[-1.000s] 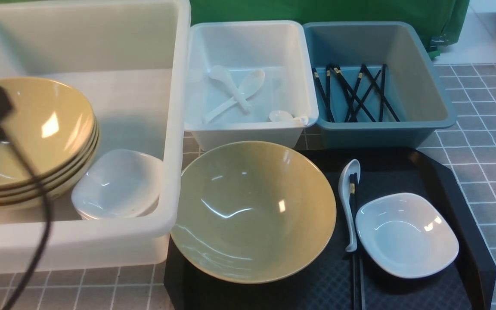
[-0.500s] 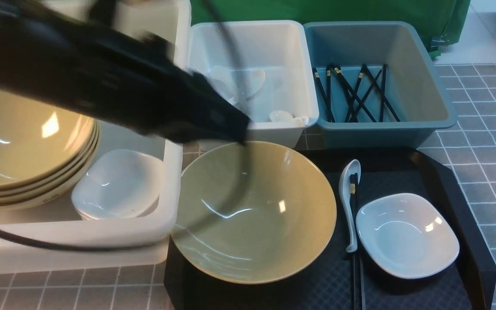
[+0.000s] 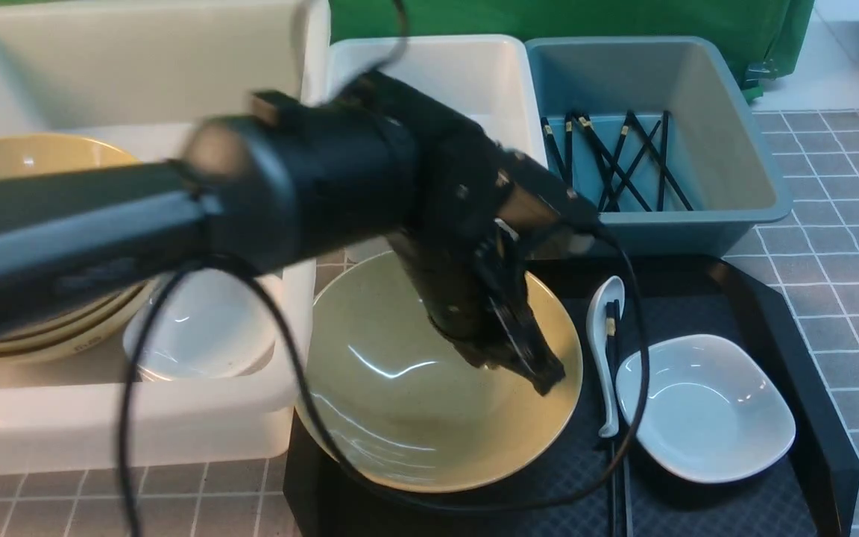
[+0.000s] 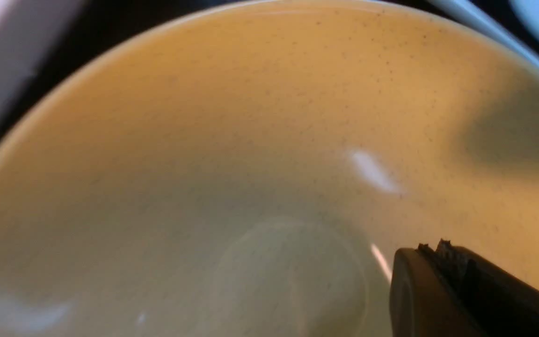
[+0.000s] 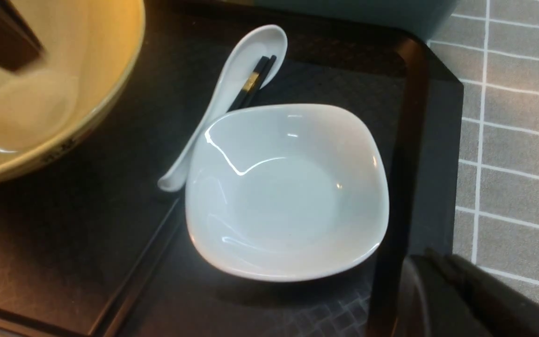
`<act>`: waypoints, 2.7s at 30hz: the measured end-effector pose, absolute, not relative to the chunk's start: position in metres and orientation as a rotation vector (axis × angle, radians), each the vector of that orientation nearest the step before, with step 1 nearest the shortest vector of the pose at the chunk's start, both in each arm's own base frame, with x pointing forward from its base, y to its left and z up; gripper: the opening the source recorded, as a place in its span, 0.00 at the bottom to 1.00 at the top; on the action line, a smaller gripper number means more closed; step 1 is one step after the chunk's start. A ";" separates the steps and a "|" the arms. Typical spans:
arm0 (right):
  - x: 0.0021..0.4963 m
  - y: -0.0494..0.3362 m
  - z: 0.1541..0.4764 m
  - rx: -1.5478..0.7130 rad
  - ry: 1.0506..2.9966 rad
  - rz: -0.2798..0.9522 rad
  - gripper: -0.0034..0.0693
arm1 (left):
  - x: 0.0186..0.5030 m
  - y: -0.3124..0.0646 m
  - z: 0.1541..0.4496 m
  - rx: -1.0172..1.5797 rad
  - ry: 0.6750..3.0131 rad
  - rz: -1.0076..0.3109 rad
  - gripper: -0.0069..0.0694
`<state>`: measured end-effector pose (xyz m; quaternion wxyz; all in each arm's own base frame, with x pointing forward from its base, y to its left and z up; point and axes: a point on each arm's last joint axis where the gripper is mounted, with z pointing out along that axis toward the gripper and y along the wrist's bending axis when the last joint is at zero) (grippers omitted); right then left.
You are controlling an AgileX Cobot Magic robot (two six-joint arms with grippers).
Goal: On grey table put chopsticks spoon bowls plates into blue grey white boxes.
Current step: 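Grasp the large bowl on the tray by its rim, then place the tan bowl onto the bowl stack in the left bin with the left gripper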
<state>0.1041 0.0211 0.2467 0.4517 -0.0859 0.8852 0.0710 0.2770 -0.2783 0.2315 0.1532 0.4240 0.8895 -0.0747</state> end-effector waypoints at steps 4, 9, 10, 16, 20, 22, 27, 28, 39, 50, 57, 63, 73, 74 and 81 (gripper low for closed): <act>0.104 0.021 0.247 -0.212 2.187 0.175 0.10 | 0.278 -0.291 0.212 1.183 2.634 -0.342 0.08; 0.104 0.021 0.247 -0.212 2.187 0.177 0.10 | 0.274 -0.308 0.205 1.178 2.663 -0.576 0.08; 0.104 0.021 0.247 -0.211 2.187 0.178 0.10 | 0.273 -0.312 0.205 1.184 2.659 -0.640 0.08; 0.104 0.021 0.247 -0.211 2.186 0.178 0.10 | 0.272 -0.327 0.224 1.298 2.552 -0.826 0.08; 0.104 0.021 0.247 -0.210 2.185 0.178 0.10 | 0.282 -0.320 0.256 1.364 2.525 -0.669 0.12; 0.104 0.021 0.247 -0.209 2.183 0.179 0.10 | 0.289 -0.311 0.272 1.370 2.518 -0.520 0.18; 0.104 0.021 0.247 -0.209 2.181 0.178 0.11 | 0.309 -0.283 0.286 1.261 2.554 -0.122 0.44; 0.104 0.021 0.247 -0.209 2.181 0.178 0.11 | 0.311 -0.281 0.286 1.248 2.556 -0.095 0.47; 0.104 0.021 0.247 -0.207 2.180 0.180 0.11 | 0.355 -0.257 0.219 1.071 2.785 0.040 0.78; 0.104 0.021 0.247 -0.205 2.180 0.182 0.11 | 0.351 -0.261 0.217 1.138 2.818 -0.050 0.29; 0.104 0.021 0.247 -0.204 2.181 0.182 0.11 | 0.339 -0.258 0.258 1.125 2.741 -0.135 0.13; 0.104 0.021 0.247 -0.206 2.188 0.184 0.11 | 0.322 -0.243 0.331 1.073 2.493 -0.183 0.10; 0.103 0.022 0.245 -0.213 2.210 0.190 0.11 | 0.298 -0.149 0.428 0.778 2.346 -0.319 0.09; 0.103 0.022 0.245 -0.213 2.211 0.190 0.11 | 0.297 -0.128 0.436 0.709 2.349 -0.294 0.09; 0.103 0.022 0.245 -0.214 2.212 0.190 0.12 | 0.278 0.018 0.448 0.097 2.359 -0.089 0.09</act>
